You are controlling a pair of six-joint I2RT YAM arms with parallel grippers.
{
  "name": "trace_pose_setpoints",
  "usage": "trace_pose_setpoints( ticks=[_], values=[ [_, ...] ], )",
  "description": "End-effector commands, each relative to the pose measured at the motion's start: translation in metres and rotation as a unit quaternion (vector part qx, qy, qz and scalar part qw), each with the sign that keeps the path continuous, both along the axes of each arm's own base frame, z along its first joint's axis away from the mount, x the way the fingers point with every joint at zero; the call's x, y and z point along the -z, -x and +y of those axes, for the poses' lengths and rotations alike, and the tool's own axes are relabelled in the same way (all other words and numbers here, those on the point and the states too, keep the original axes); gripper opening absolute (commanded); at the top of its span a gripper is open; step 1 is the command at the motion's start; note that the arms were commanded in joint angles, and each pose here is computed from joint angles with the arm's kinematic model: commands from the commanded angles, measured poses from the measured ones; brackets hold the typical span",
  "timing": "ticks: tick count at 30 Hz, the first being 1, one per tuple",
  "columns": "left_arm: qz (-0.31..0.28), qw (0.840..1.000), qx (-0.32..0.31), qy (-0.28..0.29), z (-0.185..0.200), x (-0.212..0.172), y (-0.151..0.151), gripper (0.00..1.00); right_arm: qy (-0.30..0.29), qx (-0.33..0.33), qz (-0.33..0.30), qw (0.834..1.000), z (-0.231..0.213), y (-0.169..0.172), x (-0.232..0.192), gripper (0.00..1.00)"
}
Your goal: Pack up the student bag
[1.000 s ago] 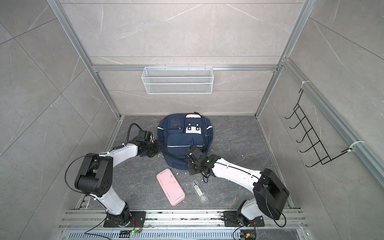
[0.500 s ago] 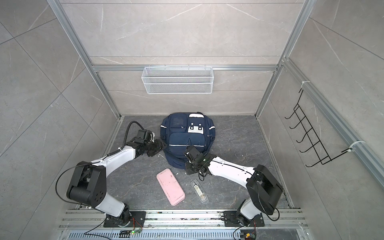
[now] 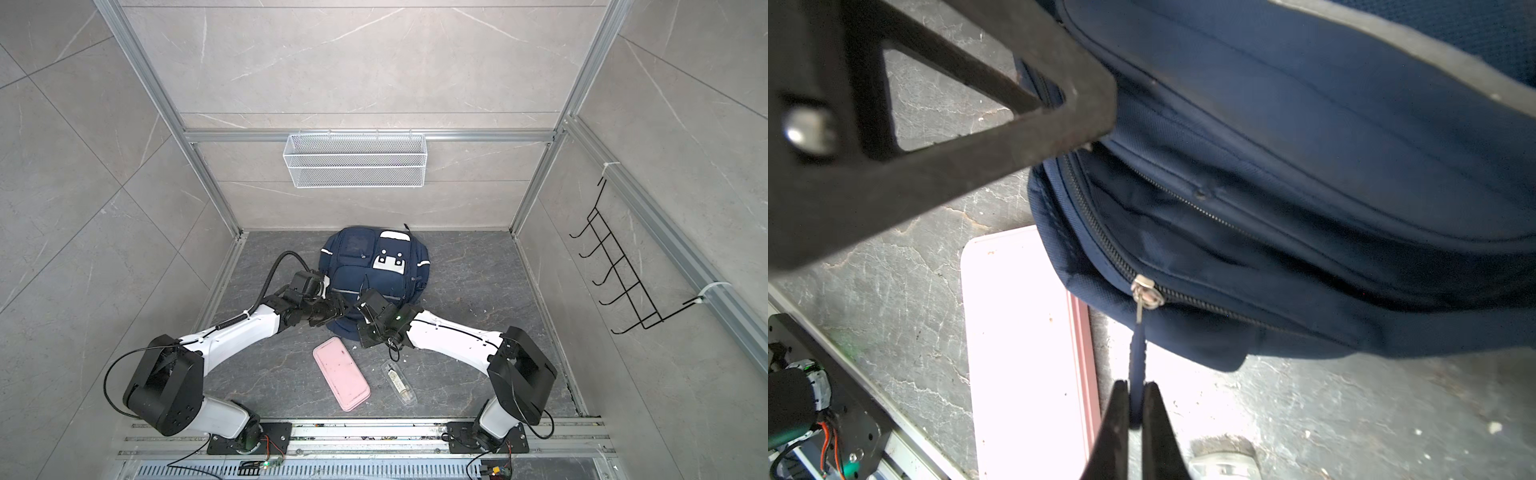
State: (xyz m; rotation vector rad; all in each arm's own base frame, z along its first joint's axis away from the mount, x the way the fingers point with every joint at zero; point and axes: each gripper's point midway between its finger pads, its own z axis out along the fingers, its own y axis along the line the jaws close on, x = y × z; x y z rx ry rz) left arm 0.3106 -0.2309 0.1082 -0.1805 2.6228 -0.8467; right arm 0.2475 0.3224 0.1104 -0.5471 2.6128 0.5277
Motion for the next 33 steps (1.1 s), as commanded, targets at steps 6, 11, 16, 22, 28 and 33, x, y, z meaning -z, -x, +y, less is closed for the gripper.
trace_pose_setpoints(
  ticks=[6, 11, 16, 22, 28, 33],
  values=[
    [0.003, 1.000, 0.006, -0.025, 0.009, 0.003, 0.011, 0.56, -0.006, -0.010, -0.009, 1.000, 0.011, -0.003, -0.014, 0.00],
    [-0.003, 1.000, -0.005, -0.028, 0.018, -0.005, 0.022, 0.58, -0.012, -0.014, -0.007, 1.000, 0.014, -0.002, -0.017, 0.00],
    [0.004, 0.999, -0.008, -0.040, 0.020, 0.004, 0.022, 0.58, -0.020, -0.023, -0.008, 1.000, 0.022, -0.001, -0.019, 0.00],
    [0.004, 0.998, -0.009, -0.057, 0.015, 0.012, 0.002, 0.59, -0.018, -0.028, -0.008, 0.999, 0.027, 0.000, -0.018, 0.00],
    [-0.004, 0.998, -0.011, -0.054, 0.008, 0.010, -0.011, 0.59, -0.023, -0.035, -0.007, 0.999, 0.033, 0.002, -0.018, 0.00],
    [-0.006, 0.999, -0.008, -0.049, 0.005, 0.006, -0.014, 0.54, -0.024, -0.041, -0.008, 0.999, 0.039, 0.004, -0.017, 0.00]
  ],
)
